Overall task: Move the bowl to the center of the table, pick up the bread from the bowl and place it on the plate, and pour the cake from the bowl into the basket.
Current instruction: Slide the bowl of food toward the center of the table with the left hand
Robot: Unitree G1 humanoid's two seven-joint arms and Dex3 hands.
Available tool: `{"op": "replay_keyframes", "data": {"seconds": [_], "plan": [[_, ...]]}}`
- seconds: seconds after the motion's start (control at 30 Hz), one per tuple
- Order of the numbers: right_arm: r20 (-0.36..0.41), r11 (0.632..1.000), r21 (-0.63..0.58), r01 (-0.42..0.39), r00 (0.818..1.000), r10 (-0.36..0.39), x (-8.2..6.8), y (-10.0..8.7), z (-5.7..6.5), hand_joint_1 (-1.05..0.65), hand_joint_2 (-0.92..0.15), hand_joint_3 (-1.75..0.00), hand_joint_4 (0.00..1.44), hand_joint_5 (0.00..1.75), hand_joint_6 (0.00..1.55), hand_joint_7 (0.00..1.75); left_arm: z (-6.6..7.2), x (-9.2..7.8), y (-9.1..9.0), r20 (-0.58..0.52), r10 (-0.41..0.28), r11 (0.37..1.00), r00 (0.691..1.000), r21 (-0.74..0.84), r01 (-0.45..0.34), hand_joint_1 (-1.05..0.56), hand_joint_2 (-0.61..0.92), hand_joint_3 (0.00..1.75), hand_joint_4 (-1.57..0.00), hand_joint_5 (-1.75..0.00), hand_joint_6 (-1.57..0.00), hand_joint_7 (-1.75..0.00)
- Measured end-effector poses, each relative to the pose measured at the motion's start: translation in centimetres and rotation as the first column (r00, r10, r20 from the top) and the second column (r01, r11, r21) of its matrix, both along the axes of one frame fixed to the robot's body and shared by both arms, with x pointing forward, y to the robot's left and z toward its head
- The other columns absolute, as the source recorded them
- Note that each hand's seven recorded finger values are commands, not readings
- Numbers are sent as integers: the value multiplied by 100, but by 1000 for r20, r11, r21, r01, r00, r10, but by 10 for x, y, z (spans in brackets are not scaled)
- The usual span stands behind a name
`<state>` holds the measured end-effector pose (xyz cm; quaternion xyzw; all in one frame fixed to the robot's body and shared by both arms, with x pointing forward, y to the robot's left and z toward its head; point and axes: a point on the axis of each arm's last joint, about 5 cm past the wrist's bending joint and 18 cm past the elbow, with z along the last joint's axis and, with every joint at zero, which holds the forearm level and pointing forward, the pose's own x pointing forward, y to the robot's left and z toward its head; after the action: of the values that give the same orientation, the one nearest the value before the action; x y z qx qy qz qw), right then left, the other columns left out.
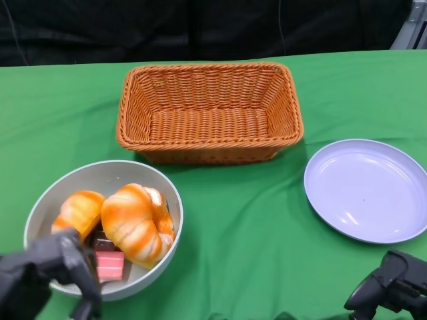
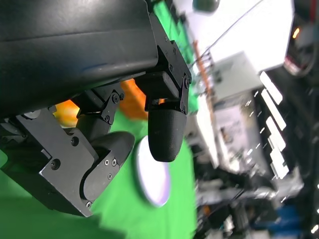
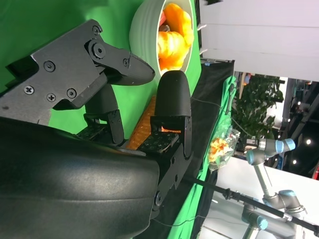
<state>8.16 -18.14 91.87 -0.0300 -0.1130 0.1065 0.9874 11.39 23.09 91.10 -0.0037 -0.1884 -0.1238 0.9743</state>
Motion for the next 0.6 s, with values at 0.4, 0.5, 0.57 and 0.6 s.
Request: {"op": "replay_keyframes", "data": {"seconds": [0.4, 0.5, 0.57, 0.6], "plan": [[-1, 1000, -26, 3, 1000, -3, 2, 6, -2, -16, -53, -93, 72, 156, 70, 123, 18, 8, 14, 70, 167, 980, 983, -120, -158, -22, 72, 70, -74, -136, -80, -91], [2, 1000, -24, -1, 1000, 1, 4, 6, -3, -17, -53, -92, 72, 157, 70, 123, 16, 15, 19, 105, 227, 970, 968, -114, -215, -35, 86, 33, -75, -112, -85, -61], [3, 1000, -23, -2, 1000, 2, 4, 7, -4, -19, -54, -90, 72, 157, 70, 122, 14, 20, 25, 119, 271, 961, 955, -91, -261, -44, 91, 19, -74, -83, -88, -33], [3, 1000, -22, -3, 1000, 3, 5, 7, -4, -20, -54, -89, 72, 157, 70, 122, 14, 22, 27, 124, 289, 956, 949, -82, -281, -48, 92, 19, -72, -63, -86, -18]]}}
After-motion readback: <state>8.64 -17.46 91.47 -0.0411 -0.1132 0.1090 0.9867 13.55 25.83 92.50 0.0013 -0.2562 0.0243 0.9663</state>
